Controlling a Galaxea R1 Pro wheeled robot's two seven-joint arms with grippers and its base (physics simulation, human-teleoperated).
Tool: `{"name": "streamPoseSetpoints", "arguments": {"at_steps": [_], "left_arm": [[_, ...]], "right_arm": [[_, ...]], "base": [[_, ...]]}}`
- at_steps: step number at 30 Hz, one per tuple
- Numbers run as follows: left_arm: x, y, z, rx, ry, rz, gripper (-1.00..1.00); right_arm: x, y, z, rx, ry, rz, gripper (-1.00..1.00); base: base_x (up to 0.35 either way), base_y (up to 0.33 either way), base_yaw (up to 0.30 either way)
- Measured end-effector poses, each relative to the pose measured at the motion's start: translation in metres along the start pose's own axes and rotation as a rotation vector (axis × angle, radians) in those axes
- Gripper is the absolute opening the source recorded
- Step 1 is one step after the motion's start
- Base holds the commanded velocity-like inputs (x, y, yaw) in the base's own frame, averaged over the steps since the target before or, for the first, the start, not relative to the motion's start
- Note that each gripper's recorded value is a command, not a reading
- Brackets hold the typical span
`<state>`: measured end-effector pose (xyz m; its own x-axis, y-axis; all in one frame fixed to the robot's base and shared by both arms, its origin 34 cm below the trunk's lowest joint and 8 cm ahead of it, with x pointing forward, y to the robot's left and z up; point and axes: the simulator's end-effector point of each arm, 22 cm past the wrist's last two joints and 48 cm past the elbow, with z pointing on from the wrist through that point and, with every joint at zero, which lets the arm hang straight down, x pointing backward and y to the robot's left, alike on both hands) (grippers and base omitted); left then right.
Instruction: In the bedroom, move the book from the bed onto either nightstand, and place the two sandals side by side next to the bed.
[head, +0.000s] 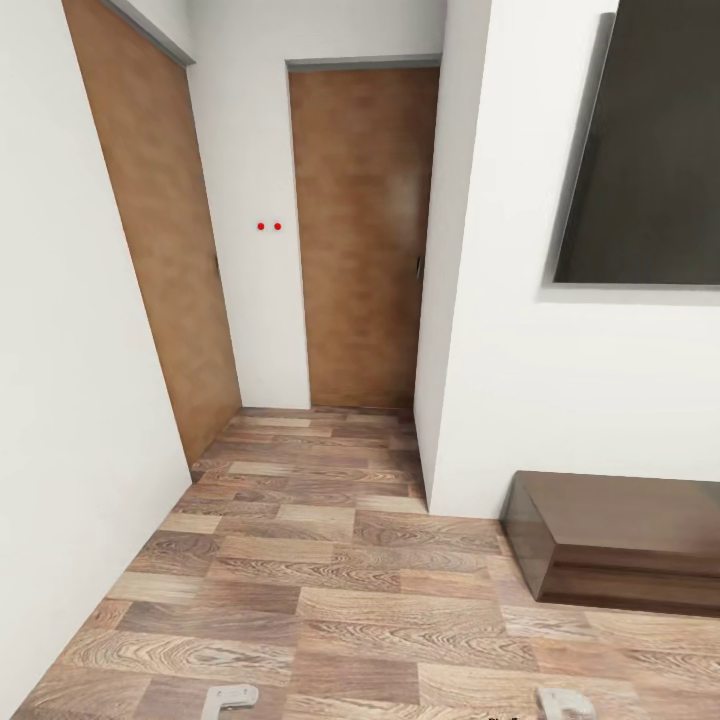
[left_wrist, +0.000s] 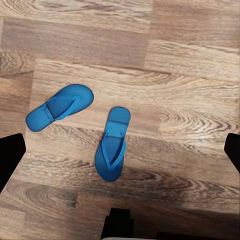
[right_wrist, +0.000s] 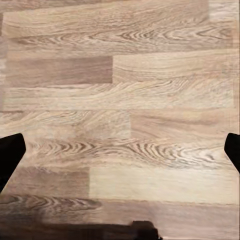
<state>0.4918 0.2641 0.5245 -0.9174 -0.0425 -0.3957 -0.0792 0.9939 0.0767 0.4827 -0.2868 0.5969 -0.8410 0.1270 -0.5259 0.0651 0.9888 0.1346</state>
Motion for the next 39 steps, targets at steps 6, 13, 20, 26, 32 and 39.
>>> {"name": "streamPoseSetpoints", "arguments": {"at_steps": [6,13,20,26,32,39], "left_arm": [[0.0,0.001,0.0,-0.001,0.0,0.0,1.0],[0.0,0.0,0.0,-0.001,0.0,0.0,1.0],[0.0,-0.002,0.0,0.002,0.0,0.0,1.0],[0.0,-0.003,0.0,0.001,0.0,0.0,1.0],[0.0,-0.004,0.0,0.002,0.001,0.002,1.0],[0.004,-0.004,0.007,0.001,0.002,0.002,1.0]], "right_arm": [[-0.041,0.007,-0.056,-0.485,-0.003,0.174,1.0],[-0.09,-0.111,-0.079,-0.326,-0.192,0.44,1.0],[-0.107,-0.103,-0.1,-0.494,-0.192,0.735,1.0],[-0.148,-0.077,-0.136,-0.787,-0.254,0.988,1.0],[-0.157,-0.076,-0.144,-0.84,-0.276,1.03,1.0],[-0.155,-0.075,-0.139,-0.849,-0.275,1.026,1.0]], "base": [[0.0,0.0,0.0],[0.0,0.0,0.0],[0.0,0.0,0.0],[0.0,0.0,0.0],[0.0,0.0,0.0],[0.0,0.0,0.0]]}}
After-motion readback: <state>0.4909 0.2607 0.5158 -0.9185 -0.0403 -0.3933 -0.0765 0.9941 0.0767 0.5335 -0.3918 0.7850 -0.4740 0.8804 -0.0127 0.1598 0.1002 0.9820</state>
